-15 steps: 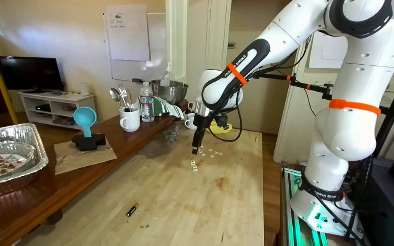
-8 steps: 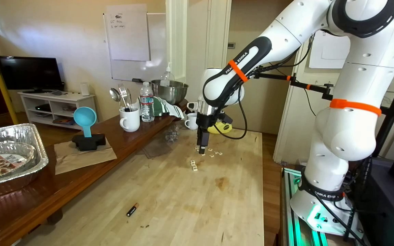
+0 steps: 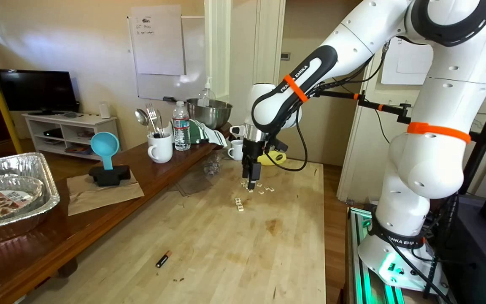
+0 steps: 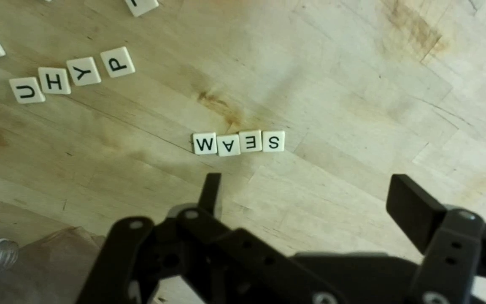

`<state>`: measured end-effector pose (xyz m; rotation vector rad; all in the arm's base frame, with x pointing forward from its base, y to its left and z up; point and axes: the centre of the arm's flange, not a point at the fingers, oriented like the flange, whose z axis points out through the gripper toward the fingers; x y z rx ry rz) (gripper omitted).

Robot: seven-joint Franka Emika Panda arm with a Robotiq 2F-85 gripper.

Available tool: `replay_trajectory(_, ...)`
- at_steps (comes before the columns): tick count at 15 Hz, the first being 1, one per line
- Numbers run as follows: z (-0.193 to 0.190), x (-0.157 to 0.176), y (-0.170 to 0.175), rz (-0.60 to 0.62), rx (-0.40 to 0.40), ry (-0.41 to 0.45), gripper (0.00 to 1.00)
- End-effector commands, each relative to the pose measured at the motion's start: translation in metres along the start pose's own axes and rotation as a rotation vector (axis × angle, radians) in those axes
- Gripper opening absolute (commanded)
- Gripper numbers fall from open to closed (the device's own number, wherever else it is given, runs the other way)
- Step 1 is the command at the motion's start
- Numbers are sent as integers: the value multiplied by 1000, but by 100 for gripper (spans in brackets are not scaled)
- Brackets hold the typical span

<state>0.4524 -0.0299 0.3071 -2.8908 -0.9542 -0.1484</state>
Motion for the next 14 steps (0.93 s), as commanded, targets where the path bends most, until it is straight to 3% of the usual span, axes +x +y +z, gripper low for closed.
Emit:
replay_trajectory(1,-5,-9,-4,-36,-35,-1,100)
replay_trajectory(9,-6,-8,-4,-23,-69,17,100)
replay_trajectory(10,-6,2,1,-25,-38,11,100)
replay_trajectory(14,-7,2,1,-25,-40,13,100)
